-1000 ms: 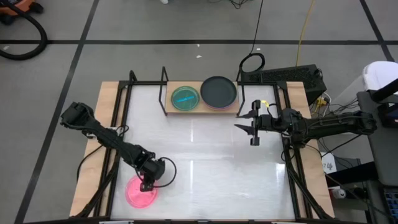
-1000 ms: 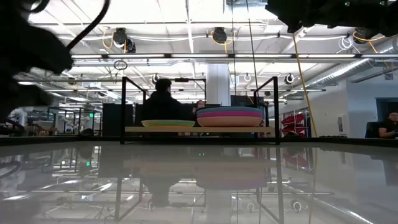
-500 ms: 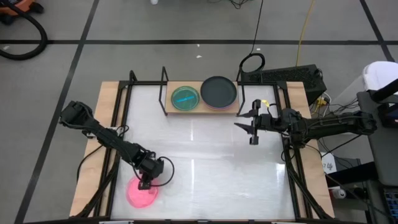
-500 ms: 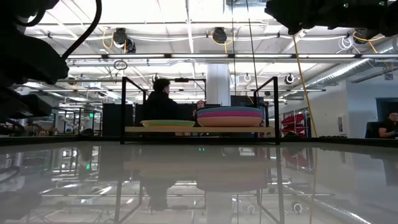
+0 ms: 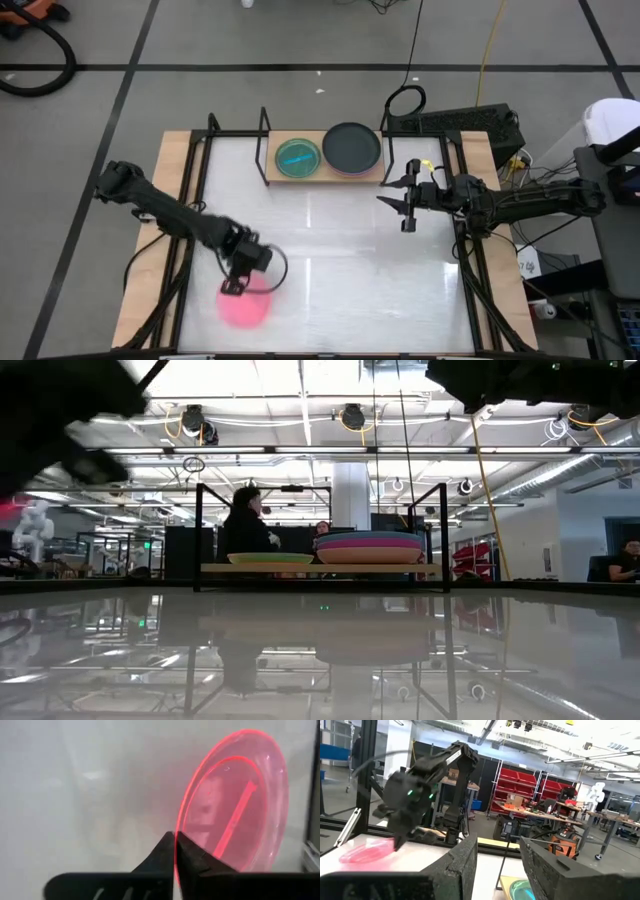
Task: Place and stack plates onto a shelf
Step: Stack the light pink plate on top of the light blue plate on the shelf
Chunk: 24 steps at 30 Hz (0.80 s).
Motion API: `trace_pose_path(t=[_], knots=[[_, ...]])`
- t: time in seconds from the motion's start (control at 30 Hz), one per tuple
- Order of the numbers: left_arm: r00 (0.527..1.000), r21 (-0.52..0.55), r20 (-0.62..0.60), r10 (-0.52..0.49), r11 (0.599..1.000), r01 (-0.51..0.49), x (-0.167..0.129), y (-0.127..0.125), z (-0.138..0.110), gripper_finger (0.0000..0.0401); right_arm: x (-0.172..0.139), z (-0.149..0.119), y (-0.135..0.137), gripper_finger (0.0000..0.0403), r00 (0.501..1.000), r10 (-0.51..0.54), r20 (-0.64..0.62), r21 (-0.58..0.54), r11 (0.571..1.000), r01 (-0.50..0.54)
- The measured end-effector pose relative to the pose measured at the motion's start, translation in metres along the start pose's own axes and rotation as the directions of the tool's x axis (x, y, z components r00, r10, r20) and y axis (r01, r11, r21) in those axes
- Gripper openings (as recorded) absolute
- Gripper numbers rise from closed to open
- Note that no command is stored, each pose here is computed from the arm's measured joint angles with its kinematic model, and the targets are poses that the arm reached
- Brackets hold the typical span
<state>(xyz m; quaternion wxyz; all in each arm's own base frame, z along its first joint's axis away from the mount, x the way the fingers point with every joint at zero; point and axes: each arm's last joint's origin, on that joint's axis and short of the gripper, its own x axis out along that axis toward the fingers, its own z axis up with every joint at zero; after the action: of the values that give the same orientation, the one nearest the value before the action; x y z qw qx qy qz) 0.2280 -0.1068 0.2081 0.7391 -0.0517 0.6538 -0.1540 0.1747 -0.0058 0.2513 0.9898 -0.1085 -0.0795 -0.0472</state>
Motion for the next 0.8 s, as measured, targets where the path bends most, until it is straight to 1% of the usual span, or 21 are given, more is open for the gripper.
trace_pose_path(t=[0.1, 0.17, 0.2, 0.27, 0.3, 0.33, 0.43, 0.5, 0.57, 0.67, 0.77, 0.8], knots=[[0.986, 0.033, 0.103, 0.134, 0.99, -0.138, -0.036, 0.011, 0.011, 0.0002, 0.0, 0.0, 0.0, 0.013, 1.0, -0.001, 0.005, 0.0, 1.0, 0.001], [0.946, 0.039, 0.213, 0.243, 0.966, -0.256, -0.061, 0.022, 0.018, 0.0002, 0.0, 0.0, 0.0, 0.013, 1.0, -0.001, 0.005, -0.004, 1.0, 0.001], [0.909, 0.024, 0.276, 0.313, 0.943, -0.333, -0.072, 0.029, 0.021, 0.0002, 0.0, 0.001, 0.0, 0.013, 1.0, -0.001, 0.005, -0.005, 1.0, 0.001], [0.81, -0.056, 0.371, 0.454, 0.882, -0.469, -0.093, 0.049, 0.027, 0.0002, 0.0, 0.001, 0.0, 0.013, 1.0, -0.003, 0.005, -0.008, 1.0, 0.003], [0.771, -0.098, 0.394, 0.5, 0.857, -0.506, -0.101, 0.061, 0.031, 0.0002, 0.0, 0.001, 0.0, 0.013, 1.0, -0.004, 0.006, -0.008, 1.0, 0.005], [0.745, -0.142, 0.406, 0.529, 0.842, -0.52, -0.109, 0.075, 0.033, 0.0002, 0.0, 0.001, 0.0, 0.013, 1.0, -0.005, 0.008, -0.007, 1.0, 0.005], [0.689, -0.296, 0.418, 0.593, 0.805, -0.514, -0.128, 0.12, 0.031, 0.0002, 0.0, 0.001, 0.0, 0.013, 1.0, -0.005, 0.009, -0.007, 1.0, 0.005], [0.67, -0.422, 0.396, 0.628, 0.772, -0.475, -0.137, 0.152, 0.024, 0.0002, 0.0, 0.001, 0.0, 0.013, 1.0, -0.005, 0.009, -0.007, 1.0, 0.006], [0.677, -0.534, 0.364, 0.639, 0.739, -0.411, -0.142, 0.182, 0.014, 0.0002, 0.0, 0.001, 0.0, 0.013, 1.0, -0.005, 0.008, -0.008, 1.0, 0.005], [0.696, -0.675, 0.327, 0.639, 0.674, -0.301, -0.146, 0.22, -0.003, 0.0002, 0.0, 0.001, 0.0, 0.013, 1.0, -0.005, 0.007, -0.014, 1.0, 0.005], [0.726, -0.761, 0.321, 0.608, 0.622, -0.185, -0.142, 0.253, -0.015, 0.0001, 0.0, 0.0, 0.0, 0.013, 1.0, -0.005, 0.003, -0.028, 1.0, 0.005], [0.719, -0.779, 0.333, 0.61, 0.607, -0.154, -0.142, 0.262, -0.016, 0.0001, 0.0, 0.0, 0.0, 0.013, 1.0, -0.004, 0.002, -0.029, 1.0, 0.004]])
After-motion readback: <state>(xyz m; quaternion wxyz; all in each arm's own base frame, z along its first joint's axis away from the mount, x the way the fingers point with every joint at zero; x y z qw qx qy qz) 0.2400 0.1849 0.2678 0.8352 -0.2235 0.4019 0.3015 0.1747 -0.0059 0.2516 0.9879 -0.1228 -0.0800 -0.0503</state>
